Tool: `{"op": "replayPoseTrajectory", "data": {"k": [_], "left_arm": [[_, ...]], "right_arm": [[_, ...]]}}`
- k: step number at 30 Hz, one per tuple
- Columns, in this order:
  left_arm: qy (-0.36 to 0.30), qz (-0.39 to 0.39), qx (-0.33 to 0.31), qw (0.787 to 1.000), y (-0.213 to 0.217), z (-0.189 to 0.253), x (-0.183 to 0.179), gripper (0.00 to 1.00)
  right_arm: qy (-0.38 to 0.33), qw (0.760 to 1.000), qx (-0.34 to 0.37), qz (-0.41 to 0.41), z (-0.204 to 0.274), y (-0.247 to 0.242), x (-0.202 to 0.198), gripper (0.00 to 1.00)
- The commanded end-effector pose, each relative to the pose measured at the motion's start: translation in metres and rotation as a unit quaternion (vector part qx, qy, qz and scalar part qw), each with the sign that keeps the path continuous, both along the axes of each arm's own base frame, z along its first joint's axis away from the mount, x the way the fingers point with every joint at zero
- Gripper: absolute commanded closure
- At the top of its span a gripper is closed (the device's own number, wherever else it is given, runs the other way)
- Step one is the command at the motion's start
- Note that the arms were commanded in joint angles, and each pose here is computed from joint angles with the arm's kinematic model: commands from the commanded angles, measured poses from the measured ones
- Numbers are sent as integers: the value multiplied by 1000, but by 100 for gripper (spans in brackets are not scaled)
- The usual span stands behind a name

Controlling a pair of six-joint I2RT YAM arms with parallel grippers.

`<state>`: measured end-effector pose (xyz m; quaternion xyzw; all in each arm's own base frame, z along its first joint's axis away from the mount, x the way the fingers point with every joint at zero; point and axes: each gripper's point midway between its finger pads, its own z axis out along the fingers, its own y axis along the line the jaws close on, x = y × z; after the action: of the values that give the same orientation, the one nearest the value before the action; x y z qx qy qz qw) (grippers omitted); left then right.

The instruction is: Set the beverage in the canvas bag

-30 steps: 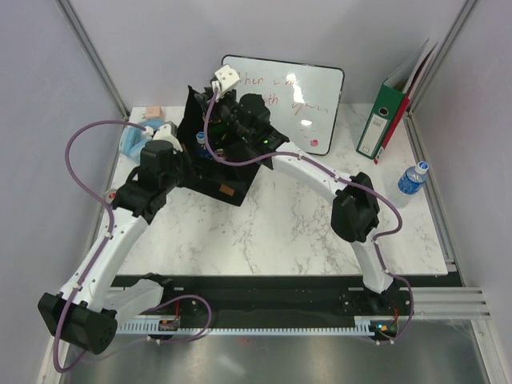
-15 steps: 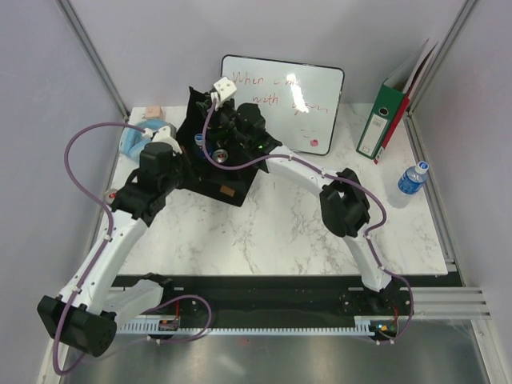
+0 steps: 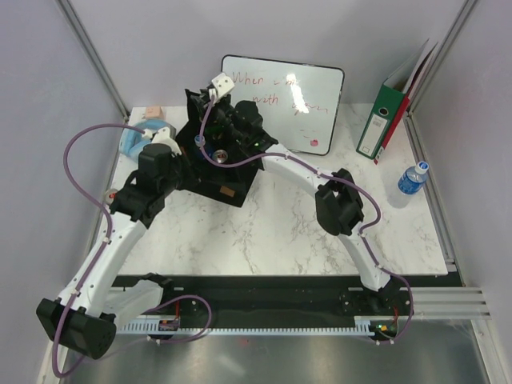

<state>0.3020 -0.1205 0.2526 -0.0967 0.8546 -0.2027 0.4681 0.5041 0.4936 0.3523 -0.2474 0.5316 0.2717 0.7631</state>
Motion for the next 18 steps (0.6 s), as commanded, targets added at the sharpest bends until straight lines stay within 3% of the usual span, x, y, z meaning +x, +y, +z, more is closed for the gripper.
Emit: {"op": "replayPoseTrajectory", "data": {"k": [1,18], "left_arm": [[-9,-20,-8,1000,-4,5,-9,98],[-14,-20,-4,1000,-2,7,-10,98]], "right_arm": [[-74,994,83,22,72,-6,-23,100],[-35,999,39,15,-9,2,-17,100]]}}
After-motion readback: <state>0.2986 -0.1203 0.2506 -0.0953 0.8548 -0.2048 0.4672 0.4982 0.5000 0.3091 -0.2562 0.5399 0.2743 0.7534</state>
